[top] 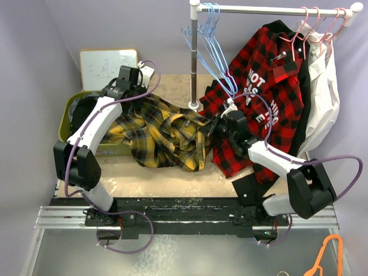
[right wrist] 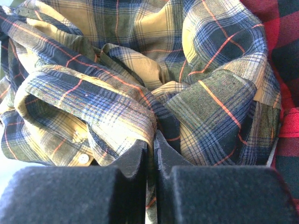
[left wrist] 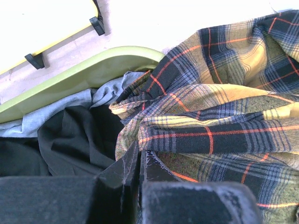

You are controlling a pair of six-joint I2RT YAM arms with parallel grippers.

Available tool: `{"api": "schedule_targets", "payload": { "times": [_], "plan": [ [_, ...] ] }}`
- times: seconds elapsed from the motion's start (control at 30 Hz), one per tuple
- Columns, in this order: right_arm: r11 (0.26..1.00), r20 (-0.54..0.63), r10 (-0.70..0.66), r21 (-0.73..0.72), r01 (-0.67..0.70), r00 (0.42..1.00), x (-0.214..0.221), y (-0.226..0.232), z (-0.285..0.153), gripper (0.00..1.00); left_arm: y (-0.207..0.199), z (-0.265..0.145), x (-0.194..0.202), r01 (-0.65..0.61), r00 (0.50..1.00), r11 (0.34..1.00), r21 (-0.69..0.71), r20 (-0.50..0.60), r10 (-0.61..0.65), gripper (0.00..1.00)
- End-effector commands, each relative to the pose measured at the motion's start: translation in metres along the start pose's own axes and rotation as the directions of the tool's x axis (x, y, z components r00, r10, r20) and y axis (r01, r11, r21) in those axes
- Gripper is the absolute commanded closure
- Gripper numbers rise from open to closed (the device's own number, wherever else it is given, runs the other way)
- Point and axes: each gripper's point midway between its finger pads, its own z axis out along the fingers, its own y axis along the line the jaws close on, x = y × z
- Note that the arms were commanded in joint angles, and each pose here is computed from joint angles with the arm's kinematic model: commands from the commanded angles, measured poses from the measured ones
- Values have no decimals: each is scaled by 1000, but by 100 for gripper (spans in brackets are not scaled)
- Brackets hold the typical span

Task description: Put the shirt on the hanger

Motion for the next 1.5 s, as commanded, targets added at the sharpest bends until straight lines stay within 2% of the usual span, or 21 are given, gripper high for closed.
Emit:
{"api": "schedule_targets", "payload": {
  "times": [0.0,0.1,0.13,0.17,0.2,0.23,0.27,0.37,0.43,0.53,0.57,0.6,0.63,0.77,0.9,0.97,1.07,1.1,1.23,1.33,1.47],
  "plan": [
    [999,46,-34,-18,35,998,-10,4,-5,81,27,-25,-32,52,995,997,-58,93,-47,100],
    [996,87,-47,-75,54,995,-12,10,-10,51,29,-33,-36,47,995,997,-55,96,-41,100],
    [994,96,-58,-91,67,994,-11,12,-13,44,28,-34,-36,42,995,998,-51,90,-38,100],
    [991,103,-76,-102,87,992,-10,12,-16,41,28,-35,-36,38,996,998,-48,85,-34,100],
    [989,115,-94,-101,106,989,-11,11,-20,10,27,-35,-35,36,996,998,-44,78,-32,100],
    [989,122,-107,-92,118,987,-11,10,-24,1,26,-35,-34,34,997,999,-39,75,-31,100],
    [985,118,-125,-108,138,985,-9,14,-30,0,26,-35,-34,33,997,999,-36,74,-30,100],
    [946,146,-238,-188,263,960,-5,28,-58,0,22,-33,-31,29,997,999,-20,69,-28,96],
    [909,252,-271,-250,333,929,-11,46,-93,0,20,-32,-29,29,998,1000,-9,63,-28,94],
    [876,396,-311,-234,422,864,-27,58,-142,0,16,-31,-27,29,998,1000,13,57,-29,88],
    [875,433,-327,-196,442,840,-37,61,-155,0,15,-31,-26,30,998,999,16,55,-31,83],
    [860,487,-401,-91,501,776,-65,71,-182,0,14,-34,-26,32,998,999,24,61,-33,55],
    [859,503,-428,-31,510,751,-81,74,-191,0,13,-34,-26,32,997,999,27,63,-34,44],
    [842,540,-501,122,525,677,-145,105,-212,0,15,-41,-29,31,996,999,22,79,-33,36],
    [835,504,-543,232,500,672,-200,128,-194,2,18,-44,-32,23,996,1000,6,87,-24,21],
    [841,530,-532,243,483,660,-225,141,-190,11,20,-50,-34,17,995,1000,1,99,-17,17],
    [854,555,-508,225,469,659,-255,158,-182,36,21,-62,-37,0,992,1000,5,123,0,12],
    [855,562,-502,208,475,658,-261,164,-179,40,21,-67,-39,-9,991,1000,9,134,8,11],
    [865,538,-478,149,480,695,-270,177,-150,41,25,-93,-46,-27,978,1000,-6,205,27,10],
    [874,540,-445,87,479,714,-270,186,-137,41,32,-103,-45,-34,974,999,-41,221,43,10],
    [885,523,-430,83,458,736,-273,185,-122,41,35,-108,-43,-38,972,997,-62,230,51,10]
  ]
}}
